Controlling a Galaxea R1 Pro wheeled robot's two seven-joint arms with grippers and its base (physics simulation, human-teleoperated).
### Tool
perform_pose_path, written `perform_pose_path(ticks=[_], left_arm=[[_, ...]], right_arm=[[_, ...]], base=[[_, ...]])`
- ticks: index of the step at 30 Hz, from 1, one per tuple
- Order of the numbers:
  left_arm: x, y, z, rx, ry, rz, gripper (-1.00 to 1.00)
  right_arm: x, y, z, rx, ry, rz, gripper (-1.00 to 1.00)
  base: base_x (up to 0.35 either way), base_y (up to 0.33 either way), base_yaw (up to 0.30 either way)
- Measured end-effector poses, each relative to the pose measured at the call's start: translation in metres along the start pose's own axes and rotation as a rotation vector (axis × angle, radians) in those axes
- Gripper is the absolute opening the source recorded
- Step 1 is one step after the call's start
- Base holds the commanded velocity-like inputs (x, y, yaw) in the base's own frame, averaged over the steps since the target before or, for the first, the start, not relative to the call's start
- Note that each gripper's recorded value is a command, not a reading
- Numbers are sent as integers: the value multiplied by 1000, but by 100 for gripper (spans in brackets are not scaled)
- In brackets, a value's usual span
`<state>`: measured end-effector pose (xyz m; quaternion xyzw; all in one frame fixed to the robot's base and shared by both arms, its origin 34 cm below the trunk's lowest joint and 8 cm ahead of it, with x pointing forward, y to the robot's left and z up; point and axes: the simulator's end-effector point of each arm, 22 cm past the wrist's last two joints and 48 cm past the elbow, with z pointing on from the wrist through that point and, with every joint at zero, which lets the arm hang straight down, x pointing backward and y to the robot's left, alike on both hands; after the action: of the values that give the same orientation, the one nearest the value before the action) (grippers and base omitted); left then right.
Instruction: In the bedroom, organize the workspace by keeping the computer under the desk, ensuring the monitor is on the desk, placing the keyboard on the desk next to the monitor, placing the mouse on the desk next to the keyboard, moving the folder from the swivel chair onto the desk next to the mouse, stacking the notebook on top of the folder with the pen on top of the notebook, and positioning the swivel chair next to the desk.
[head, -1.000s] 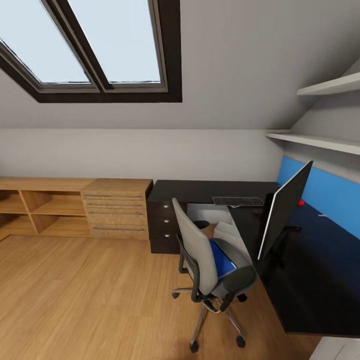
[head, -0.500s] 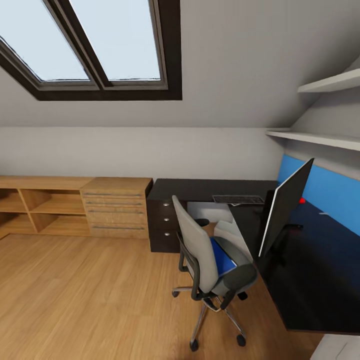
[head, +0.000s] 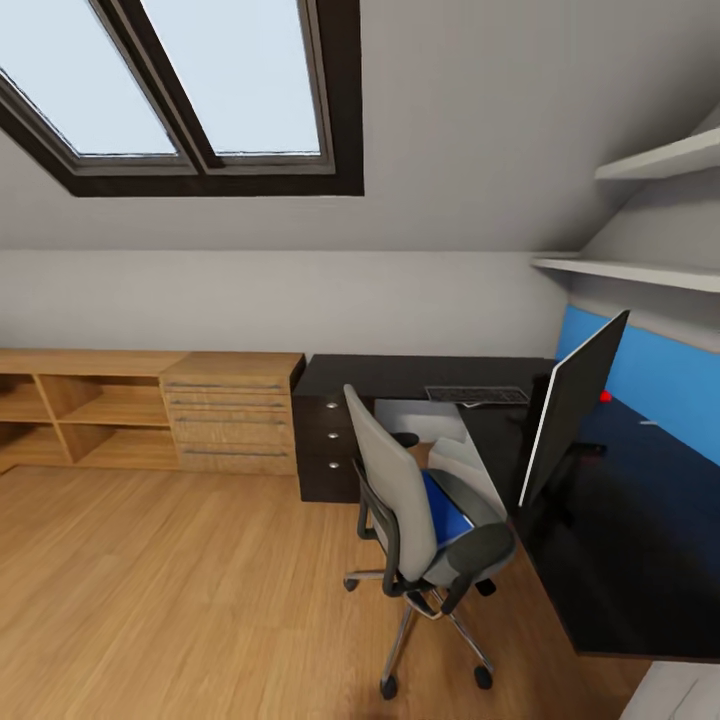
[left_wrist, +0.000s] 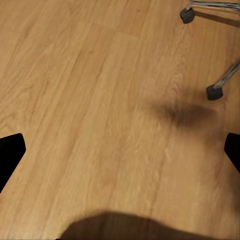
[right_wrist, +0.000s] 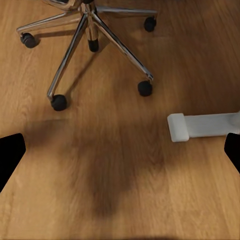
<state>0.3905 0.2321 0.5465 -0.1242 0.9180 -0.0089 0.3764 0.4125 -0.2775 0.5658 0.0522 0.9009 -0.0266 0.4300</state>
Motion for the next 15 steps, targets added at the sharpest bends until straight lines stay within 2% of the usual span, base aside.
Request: perform_pose_path(ticks=[7, 15], left_arm=[[7, 1, 8, 0, -1, -1, 100], [17, 1, 17, 0, -1, -2, 100]], right_arm=[[8, 2, 7, -7, -3, -5, 100], [18, 4, 15, -9, -1, -3, 100]], base=[[0, 0, -199], [0, 0, -34]])
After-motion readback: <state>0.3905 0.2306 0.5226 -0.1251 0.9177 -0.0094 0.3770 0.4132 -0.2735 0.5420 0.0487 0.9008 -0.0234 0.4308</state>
